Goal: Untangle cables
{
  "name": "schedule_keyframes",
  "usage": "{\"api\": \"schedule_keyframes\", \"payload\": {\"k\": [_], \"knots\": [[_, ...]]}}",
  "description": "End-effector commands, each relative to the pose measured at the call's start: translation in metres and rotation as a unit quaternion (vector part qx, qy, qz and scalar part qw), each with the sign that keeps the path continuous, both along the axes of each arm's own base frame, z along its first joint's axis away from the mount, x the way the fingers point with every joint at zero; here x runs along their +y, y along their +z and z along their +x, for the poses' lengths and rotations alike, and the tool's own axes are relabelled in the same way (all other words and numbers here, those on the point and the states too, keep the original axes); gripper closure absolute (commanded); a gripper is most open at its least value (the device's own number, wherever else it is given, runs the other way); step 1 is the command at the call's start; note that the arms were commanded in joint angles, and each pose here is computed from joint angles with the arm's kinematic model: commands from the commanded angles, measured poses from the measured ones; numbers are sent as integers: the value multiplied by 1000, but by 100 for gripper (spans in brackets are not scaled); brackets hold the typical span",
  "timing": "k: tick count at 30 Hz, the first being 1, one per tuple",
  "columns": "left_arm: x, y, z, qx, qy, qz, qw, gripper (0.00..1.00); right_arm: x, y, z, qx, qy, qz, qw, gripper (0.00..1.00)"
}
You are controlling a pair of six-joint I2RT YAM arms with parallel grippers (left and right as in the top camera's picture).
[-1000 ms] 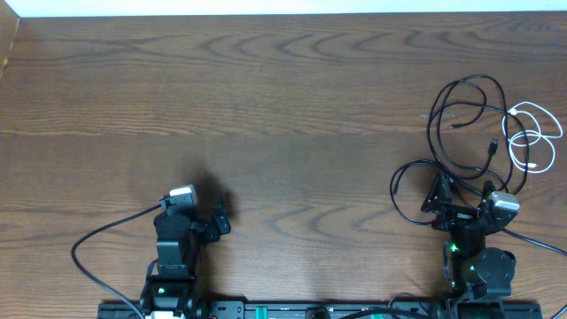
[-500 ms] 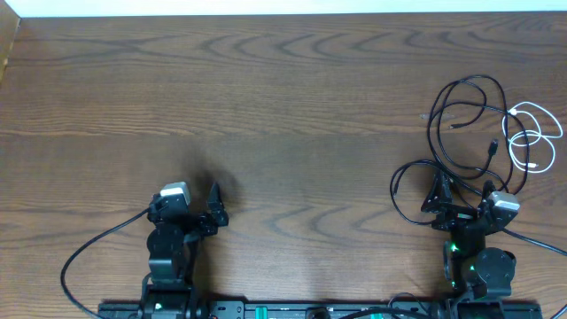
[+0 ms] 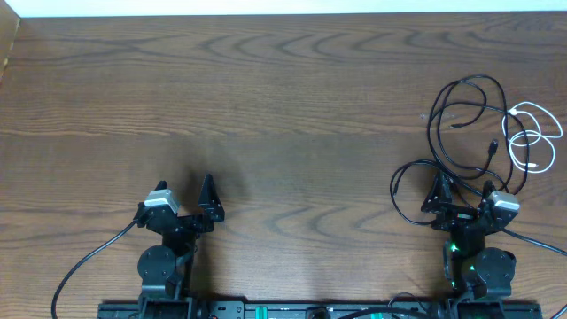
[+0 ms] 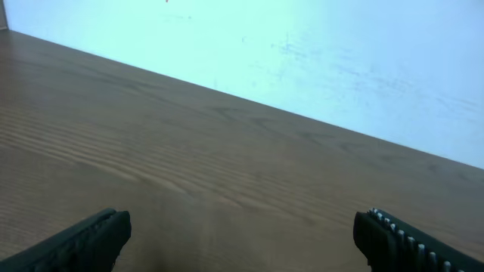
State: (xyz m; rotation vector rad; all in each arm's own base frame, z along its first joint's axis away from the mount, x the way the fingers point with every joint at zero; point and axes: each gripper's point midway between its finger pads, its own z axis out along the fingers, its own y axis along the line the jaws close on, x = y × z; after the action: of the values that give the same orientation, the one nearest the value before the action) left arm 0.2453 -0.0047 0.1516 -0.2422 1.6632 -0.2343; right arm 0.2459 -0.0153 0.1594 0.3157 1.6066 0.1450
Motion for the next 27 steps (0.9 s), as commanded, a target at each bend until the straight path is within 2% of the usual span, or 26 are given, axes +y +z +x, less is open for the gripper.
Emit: {"api": "schedule_keyframes", "payload": {"k": [1,27], "knots": [[2,-16,-1,27,7,-1,1000,0,0,0,0,0,1,1,1000,1],[2,-21,-1,40,7,0,999,0,0,0,0,0,1,1,1000,1]]}}
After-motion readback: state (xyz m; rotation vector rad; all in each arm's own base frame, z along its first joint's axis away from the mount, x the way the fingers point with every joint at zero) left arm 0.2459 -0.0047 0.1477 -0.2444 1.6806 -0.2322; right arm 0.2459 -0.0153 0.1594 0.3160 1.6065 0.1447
